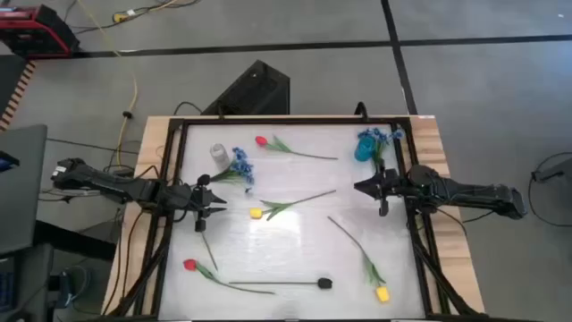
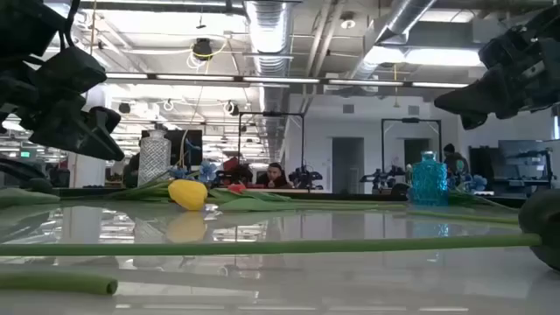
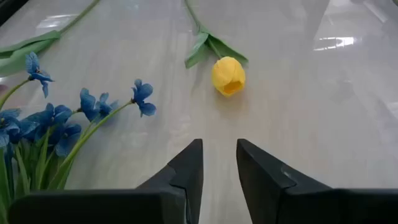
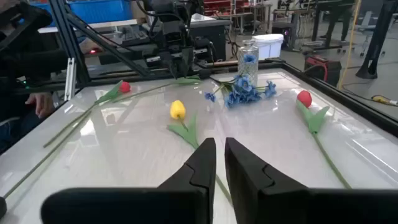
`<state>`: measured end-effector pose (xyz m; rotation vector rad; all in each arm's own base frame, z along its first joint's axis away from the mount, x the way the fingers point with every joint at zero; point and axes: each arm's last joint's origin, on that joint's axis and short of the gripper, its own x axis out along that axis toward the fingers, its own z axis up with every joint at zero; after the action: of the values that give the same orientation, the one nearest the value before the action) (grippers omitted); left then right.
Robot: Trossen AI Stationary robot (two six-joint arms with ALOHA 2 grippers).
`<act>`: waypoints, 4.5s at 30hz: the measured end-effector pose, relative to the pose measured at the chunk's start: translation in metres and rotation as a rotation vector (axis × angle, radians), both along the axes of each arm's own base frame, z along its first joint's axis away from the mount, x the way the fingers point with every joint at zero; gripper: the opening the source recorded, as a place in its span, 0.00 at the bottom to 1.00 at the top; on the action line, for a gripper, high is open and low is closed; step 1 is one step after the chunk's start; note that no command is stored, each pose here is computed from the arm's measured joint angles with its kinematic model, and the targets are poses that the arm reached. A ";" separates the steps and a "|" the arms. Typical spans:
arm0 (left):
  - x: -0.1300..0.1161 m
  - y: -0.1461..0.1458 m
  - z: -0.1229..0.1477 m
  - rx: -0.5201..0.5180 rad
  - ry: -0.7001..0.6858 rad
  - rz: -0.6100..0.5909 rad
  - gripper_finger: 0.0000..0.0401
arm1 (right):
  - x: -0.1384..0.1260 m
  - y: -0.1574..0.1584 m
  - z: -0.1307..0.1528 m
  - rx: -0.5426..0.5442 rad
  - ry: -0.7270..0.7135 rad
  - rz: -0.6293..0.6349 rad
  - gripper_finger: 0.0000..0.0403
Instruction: Sort flowers into vase by color
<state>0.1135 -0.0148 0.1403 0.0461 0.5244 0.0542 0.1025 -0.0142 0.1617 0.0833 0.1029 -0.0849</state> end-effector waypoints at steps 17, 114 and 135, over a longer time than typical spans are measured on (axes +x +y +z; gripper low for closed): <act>0.000 0.000 0.000 0.000 0.000 0.000 0.22 | 0.000 0.000 0.000 0.000 0.000 0.000 0.16; 0.126 0.008 0.070 0.154 -0.411 0.191 0.22 | 0.001 0.000 0.013 -0.005 -0.151 0.002 0.16; 0.128 0.010 0.062 0.189 -0.354 0.235 0.22 | 0.067 0.013 0.089 0.005 0.008 0.233 0.13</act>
<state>0.2413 -0.0052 0.2024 0.1567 0.1675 0.3353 0.1698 -0.0016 0.2510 0.0757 0.1196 0.1474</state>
